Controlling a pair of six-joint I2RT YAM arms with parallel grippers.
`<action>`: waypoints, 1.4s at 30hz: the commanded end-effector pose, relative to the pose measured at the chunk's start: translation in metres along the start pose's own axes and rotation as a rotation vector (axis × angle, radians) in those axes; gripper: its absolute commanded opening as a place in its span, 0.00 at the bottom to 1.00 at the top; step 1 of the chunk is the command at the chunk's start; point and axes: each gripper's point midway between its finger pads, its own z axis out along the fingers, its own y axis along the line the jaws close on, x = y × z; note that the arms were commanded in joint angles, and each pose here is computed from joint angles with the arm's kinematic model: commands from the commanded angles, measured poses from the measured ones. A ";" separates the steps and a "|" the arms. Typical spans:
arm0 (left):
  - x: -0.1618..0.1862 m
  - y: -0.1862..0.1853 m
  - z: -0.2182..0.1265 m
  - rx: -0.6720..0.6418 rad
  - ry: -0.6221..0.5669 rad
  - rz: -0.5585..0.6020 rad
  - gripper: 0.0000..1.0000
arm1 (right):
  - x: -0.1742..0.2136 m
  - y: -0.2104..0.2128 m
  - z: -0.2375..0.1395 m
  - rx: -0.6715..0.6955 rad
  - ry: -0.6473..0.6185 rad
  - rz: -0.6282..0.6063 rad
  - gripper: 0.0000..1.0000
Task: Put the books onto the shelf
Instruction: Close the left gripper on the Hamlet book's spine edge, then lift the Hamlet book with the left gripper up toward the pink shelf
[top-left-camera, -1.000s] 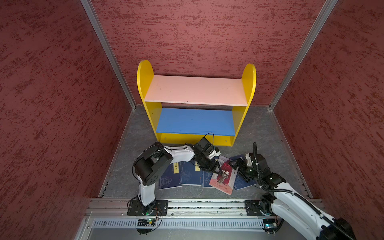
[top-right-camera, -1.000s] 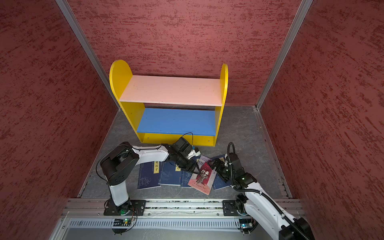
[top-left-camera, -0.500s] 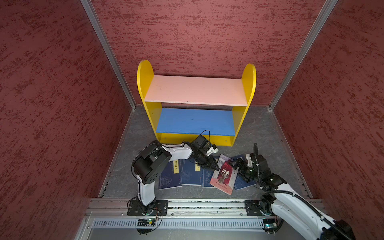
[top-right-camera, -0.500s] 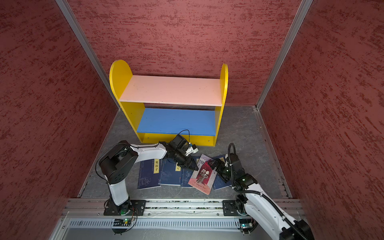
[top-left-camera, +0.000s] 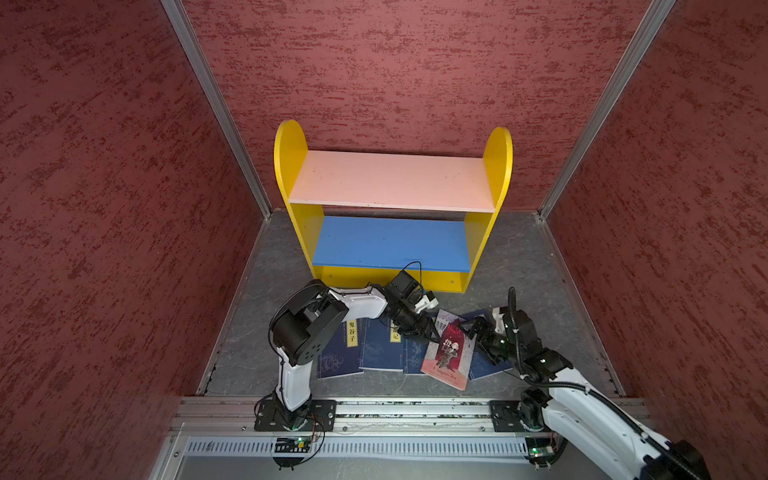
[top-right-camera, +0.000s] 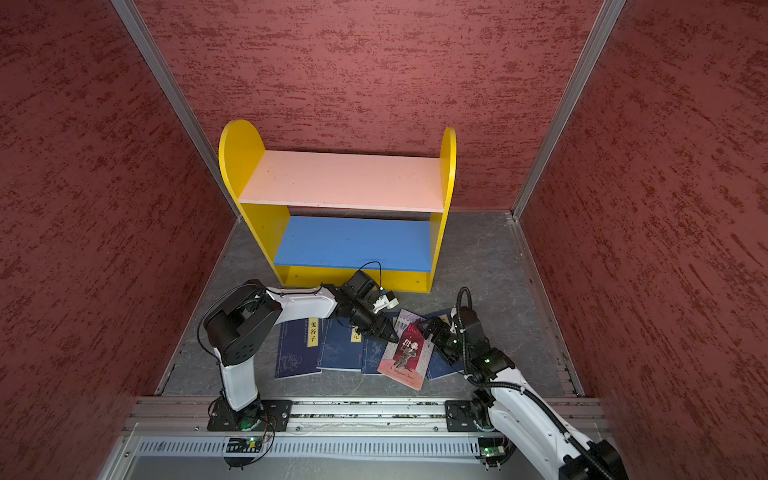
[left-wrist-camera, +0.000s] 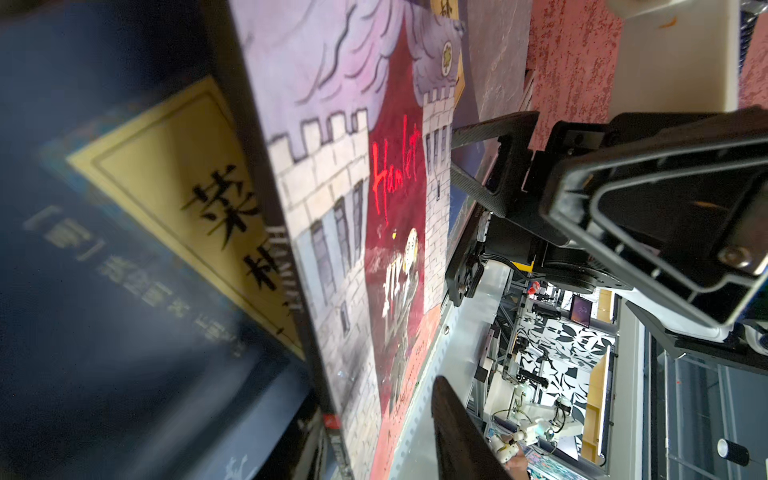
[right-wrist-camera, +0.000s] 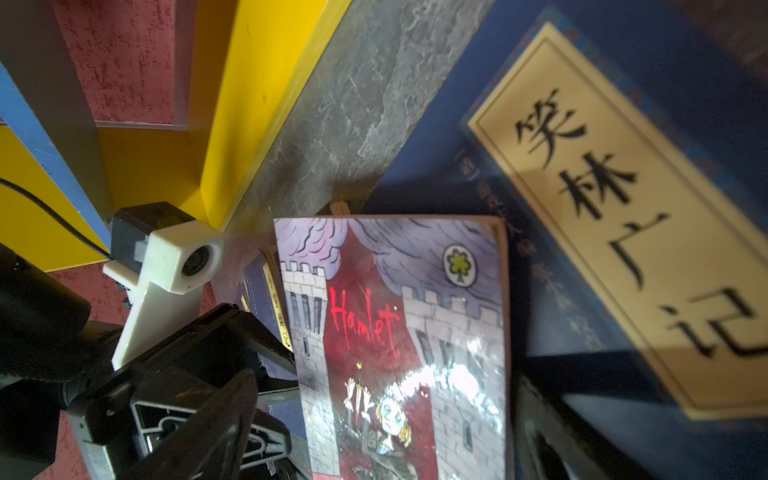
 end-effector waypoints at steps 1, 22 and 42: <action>-0.011 -0.015 0.000 0.035 -0.017 0.048 0.36 | 0.004 -0.004 0.002 0.006 0.009 0.011 0.96; 0.003 -0.063 -0.048 -0.038 0.006 0.236 0.00 | -0.028 0.058 -0.048 -0.078 -0.162 -0.097 0.99; -0.002 -0.235 -0.212 -0.020 -0.429 0.680 0.00 | -0.043 0.217 -0.227 -0.500 -0.437 -0.282 0.99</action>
